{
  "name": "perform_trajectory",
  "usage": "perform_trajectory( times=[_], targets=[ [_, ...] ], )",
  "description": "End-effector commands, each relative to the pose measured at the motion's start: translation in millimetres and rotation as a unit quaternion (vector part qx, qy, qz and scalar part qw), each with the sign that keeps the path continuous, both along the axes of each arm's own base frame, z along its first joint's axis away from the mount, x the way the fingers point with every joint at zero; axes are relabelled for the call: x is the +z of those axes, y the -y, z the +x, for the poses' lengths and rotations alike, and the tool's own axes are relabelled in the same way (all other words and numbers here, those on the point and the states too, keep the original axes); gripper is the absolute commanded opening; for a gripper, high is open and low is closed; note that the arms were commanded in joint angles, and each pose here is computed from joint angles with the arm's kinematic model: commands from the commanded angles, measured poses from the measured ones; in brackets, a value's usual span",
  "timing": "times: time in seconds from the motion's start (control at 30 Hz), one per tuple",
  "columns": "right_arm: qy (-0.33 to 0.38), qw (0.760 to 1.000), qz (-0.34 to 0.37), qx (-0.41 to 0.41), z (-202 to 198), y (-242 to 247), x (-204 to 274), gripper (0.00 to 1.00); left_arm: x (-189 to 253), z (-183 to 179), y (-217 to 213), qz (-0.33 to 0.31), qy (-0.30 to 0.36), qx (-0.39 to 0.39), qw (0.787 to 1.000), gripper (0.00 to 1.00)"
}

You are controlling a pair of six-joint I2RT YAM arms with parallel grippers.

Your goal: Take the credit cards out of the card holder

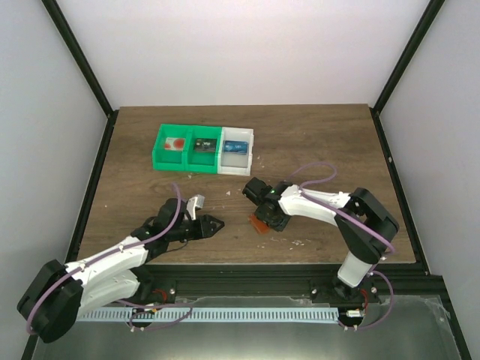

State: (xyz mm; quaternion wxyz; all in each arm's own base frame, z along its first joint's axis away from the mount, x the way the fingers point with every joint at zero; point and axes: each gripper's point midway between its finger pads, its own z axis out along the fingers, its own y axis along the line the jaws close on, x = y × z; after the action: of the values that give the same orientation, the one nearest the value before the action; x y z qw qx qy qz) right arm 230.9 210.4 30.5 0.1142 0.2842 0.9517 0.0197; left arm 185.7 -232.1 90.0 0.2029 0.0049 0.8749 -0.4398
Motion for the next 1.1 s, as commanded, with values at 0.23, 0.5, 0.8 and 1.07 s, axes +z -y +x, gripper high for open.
perform_trajectory(
  times=[0.23, 0.5, 0.8, 1.07],
  targets=[
    [0.027, 1.0, 0.008, -0.014, 13.0, -6.5, 13.9, 0.4, -3.4, 3.4, 0.4, 0.001, 0.001, 0.002, 1.0, 0.45],
    [-0.006, 1.0, -0.021, -0.014, 5.5, -0.7, -6.3, 0.37, -6.1, 4.0, 0.1, 0.006, -0.001, 0.002, 1.0, 0.45],
    [0.001, 1.0, -0.011, 0.009, 4.0, -1.9, 1.2, 0.15, -6.7, 5.6, 1.5, 0.009, -0.002, 0.001, 1.0, 0.45],
    [0.027, 0.993, 0.047, 0.101, 7.5, -25.2, 3.6, 0.01, -7.3, 6.0, 1.6, 0.008, -0.004, 0.002, 1.0, 0.45]
  ],
)
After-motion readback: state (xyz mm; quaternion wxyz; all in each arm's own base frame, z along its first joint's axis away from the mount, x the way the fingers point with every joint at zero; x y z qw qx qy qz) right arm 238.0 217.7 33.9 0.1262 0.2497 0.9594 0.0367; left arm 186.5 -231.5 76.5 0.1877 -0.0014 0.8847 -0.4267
